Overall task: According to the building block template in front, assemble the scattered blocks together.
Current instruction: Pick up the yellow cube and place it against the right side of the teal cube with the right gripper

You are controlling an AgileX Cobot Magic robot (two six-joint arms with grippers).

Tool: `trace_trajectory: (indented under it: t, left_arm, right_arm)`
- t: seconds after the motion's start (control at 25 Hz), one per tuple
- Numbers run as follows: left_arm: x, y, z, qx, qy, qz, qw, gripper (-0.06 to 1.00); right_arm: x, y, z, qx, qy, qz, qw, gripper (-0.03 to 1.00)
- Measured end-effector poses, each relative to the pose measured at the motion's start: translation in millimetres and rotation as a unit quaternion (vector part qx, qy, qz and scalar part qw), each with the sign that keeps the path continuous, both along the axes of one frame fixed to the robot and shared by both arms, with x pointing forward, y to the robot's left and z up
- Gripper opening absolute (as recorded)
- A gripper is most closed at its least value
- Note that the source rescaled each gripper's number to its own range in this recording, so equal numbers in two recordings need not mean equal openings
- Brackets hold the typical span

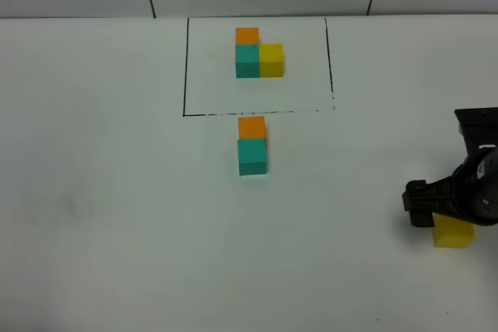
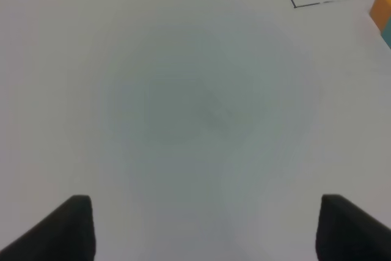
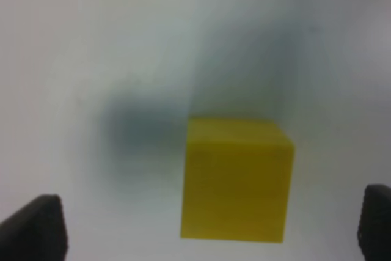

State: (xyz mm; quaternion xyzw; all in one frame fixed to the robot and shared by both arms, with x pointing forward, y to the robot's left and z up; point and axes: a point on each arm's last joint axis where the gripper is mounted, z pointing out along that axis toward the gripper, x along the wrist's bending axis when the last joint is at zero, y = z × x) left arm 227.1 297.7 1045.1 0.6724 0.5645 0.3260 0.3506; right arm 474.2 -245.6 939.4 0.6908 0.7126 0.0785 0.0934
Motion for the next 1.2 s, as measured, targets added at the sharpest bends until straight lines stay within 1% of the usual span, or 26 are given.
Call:
trace_trajectory:
  t: [0.16,0.28,0.44,0.64,0.8,1.0,1.12,1.2]
  left_arm:
    - [0,0,0,0.0,0.0,0.0,1.0,0.69]
    - [0,0,0,0.0,0.0,0.0,1.0,0.69]
    - [0,0,0,0.0,0.0,0.0,1.0,0.69]
    - [0,0,0,0.0,0.0,0.0,1.0,0.69]
    - [0,0,0,0.0,0.0,0.0,1.0,0.69]
    - [0,0,0,0.0,0.0,0.0,1.0,0.69]
    - [0,0,0,0.0,0.0,0.0,1.0,0.69]
    - [0,0,0,-0.001,0.0,0.001,1.0,0.69]
  right_arm:
    - [0,-8,-2,0.004,-0.002,-0.007,1.0,0.91]
    - [1,-8,-5,0.01,0.004,0.003,1.0,0.89]
    - [2,-5,-15,0.016,0.025,0.006,1.0,0.88]
    - [3,-5,-29,0.012,0.05,0.009,0.999,0.86]
    - [5,-5,-37,0.009,0.06,0.009,0.998,0.82]
    - [7,-4,-43,0.01,0.061,0.011,0.998,0.74]
    - [8,-4,-44,0.01,0.059,0.011,0.998,0.69]
    - [8,-4,-44,0.011,0.06,0.007,0.998,0.63]
